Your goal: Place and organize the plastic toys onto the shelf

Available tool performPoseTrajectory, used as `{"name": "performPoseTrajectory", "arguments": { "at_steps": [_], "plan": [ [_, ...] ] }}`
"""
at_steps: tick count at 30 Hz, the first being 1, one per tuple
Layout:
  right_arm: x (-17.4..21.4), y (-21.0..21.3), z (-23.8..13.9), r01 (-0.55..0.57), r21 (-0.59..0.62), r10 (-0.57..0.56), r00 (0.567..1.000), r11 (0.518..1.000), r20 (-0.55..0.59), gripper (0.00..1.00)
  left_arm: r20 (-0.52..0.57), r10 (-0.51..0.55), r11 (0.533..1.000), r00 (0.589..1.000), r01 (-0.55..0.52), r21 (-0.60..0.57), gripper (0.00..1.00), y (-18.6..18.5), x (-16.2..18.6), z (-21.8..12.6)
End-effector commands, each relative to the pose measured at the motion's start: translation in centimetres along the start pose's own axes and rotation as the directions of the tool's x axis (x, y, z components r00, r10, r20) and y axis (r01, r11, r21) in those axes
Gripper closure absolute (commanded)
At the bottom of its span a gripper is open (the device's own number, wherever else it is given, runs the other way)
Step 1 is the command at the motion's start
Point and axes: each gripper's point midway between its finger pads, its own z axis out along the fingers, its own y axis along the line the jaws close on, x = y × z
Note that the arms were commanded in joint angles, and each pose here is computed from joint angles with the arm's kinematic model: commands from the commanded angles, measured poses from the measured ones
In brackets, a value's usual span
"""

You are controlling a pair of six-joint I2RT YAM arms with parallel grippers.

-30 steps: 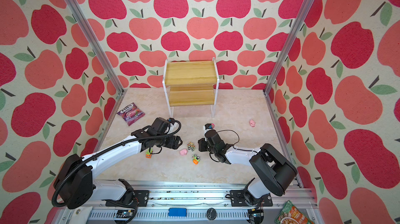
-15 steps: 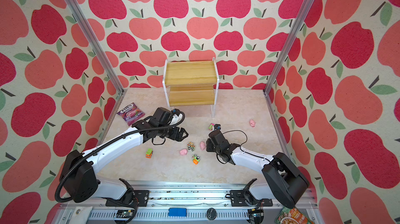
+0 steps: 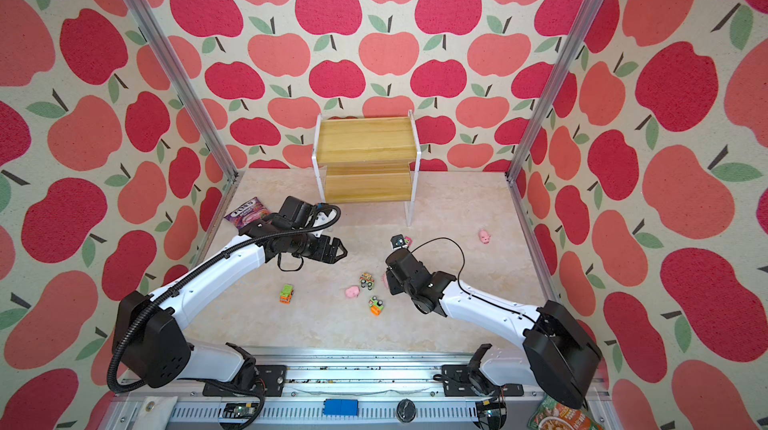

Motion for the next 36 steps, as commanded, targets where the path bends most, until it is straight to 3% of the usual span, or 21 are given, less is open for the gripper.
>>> {"name": "performPoseTrajectory", "arguments": {
  "at_steps": [1,11,19,28,36],
  "plan": [
    [0.6,0.8,0.8,0.121,0.051,-0.116,0.990,0.991,-0.078,0.57,0.022,-0.014,0.999,1.000,0.013,0.034,0.12,0.3,-0.1,-0.3],
    [3.0,1.7,3.5,0.214,0.085,-0.187,0.950,0.973,-0.252,0.64,0.022,-0.065,0.997,0.998,0.063,0.048,0.13,1.7,0.3,0.2],
    [3.8,0.3,4.4,0.191,0.137,-0.142,0.942,0.972,-0.303,0.69,0.015,-0.077,0.996,0.997,0.076,0.055,0.13,2.0,0.2,0.6],
    [4.0,-2.8,3.8,-0.111,0.056,0.120,0.970,0.992,-0.213,0.77,0.012,-0.082,0.995,0.997,0.082,0.062,0.14,2.0,0.2,0.8],
    [3.6,-4.9,2.8,-0.383,-0.024,0.378,0.918,0.923,-0.122,0.73,0.022,-0.084,0.993,0.996,0.082,0.083,0.14,1.6,0.0,0.6]
  ]
}}
